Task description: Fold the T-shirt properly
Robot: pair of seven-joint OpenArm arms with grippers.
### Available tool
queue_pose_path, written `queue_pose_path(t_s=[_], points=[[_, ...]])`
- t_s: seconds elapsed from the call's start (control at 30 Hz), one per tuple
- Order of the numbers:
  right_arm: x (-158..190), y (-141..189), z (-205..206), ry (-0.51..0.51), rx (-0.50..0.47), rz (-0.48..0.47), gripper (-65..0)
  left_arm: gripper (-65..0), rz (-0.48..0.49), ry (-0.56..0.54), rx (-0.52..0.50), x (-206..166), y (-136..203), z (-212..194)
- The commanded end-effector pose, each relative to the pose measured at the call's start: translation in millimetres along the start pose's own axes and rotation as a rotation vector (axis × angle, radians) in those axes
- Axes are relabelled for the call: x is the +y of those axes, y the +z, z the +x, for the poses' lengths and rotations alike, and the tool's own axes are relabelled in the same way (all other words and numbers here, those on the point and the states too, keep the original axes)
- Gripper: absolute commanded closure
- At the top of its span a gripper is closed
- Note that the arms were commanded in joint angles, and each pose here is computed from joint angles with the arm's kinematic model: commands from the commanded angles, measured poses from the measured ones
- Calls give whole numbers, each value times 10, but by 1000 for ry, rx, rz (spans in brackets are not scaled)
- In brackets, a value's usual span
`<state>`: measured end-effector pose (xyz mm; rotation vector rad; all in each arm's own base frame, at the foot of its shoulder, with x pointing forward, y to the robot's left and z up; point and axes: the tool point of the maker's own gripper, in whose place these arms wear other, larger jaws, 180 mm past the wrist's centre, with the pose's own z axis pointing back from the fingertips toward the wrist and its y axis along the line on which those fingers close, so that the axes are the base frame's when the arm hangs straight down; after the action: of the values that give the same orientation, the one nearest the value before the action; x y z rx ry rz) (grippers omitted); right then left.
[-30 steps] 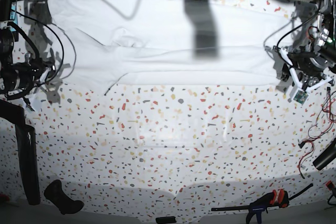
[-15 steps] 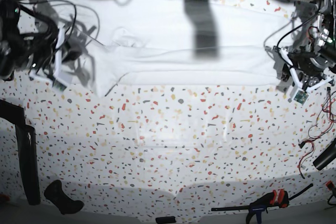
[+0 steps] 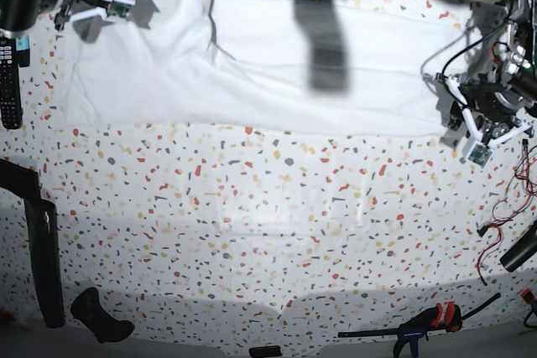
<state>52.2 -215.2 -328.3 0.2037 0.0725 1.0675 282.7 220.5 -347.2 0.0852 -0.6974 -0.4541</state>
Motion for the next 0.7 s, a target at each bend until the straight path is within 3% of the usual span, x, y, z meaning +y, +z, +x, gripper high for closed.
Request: queue_pose_path(t_s=[0.0,0.2,0.37,0.53,0.67], points=[[-26,32,-97,24,48,-22,0,-207,23,-13,-38,84,47,117],[-294,31,-537,24,249,-161,0,-207,23,-13,-38,84,47,117],[-650,63,-630,41,279,-331,0,-207,23,-13,-35,83,46,111],[-686,58,-661,28,285,-345,0,-212,-57,22,28,-42,6,-37],[-686,59,-661,27,285,-345,0,-238,-121,44,-1,-87,-139,-126]])
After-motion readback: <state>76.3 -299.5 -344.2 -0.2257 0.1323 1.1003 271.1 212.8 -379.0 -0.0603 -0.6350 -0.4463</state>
